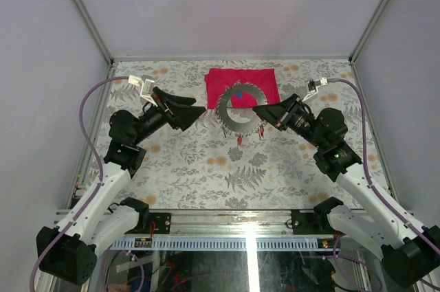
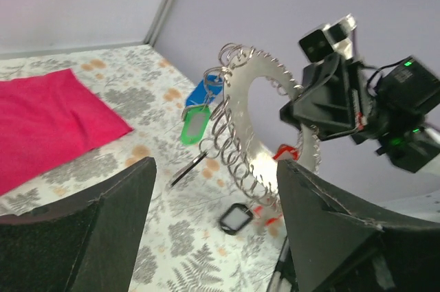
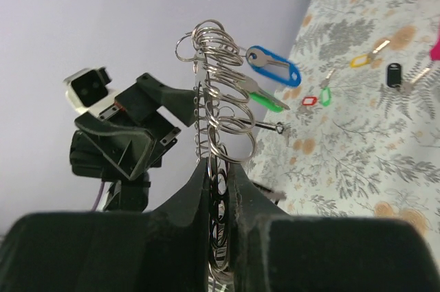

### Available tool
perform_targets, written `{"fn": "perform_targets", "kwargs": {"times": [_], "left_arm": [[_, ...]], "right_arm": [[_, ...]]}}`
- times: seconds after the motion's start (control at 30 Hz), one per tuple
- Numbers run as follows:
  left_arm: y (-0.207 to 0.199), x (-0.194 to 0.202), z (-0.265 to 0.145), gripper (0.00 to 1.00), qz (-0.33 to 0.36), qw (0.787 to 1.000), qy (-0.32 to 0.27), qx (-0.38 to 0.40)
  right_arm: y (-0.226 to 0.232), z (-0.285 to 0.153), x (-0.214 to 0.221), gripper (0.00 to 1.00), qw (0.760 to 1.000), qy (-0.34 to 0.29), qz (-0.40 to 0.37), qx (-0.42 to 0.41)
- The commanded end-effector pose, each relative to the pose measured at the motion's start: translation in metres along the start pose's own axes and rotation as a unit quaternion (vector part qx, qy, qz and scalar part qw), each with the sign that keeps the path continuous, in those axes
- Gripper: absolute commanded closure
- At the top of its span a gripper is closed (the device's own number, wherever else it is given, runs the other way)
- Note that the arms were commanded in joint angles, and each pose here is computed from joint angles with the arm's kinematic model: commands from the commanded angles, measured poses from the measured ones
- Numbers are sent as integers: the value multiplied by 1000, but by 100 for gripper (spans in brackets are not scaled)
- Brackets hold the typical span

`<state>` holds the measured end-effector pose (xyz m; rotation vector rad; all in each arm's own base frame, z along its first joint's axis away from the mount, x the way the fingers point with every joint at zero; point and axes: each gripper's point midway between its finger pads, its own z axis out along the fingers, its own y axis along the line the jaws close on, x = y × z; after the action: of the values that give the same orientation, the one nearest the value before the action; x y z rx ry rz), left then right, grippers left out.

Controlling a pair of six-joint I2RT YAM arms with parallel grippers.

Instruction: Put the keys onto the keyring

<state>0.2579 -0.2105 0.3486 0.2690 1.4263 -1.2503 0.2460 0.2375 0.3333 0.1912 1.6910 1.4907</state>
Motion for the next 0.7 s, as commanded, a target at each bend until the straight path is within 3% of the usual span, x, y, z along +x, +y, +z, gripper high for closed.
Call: {"fn": "perform_targets", "kwargs": {"times": [0.0,0.2,0.67], "left_arm": [[20,4,-7,27,69,996,31,-53],[28,8,-3,26,92,992,64,-62],[0,43,16,28,156,980,118,-34]], "right_arm": [[20,-12,-24,100,999,-37,-5,23],[-1,-18,-31,100,993,-49,-4,103],[-17,-21,-30,100,990,-47,-30,133]]}}
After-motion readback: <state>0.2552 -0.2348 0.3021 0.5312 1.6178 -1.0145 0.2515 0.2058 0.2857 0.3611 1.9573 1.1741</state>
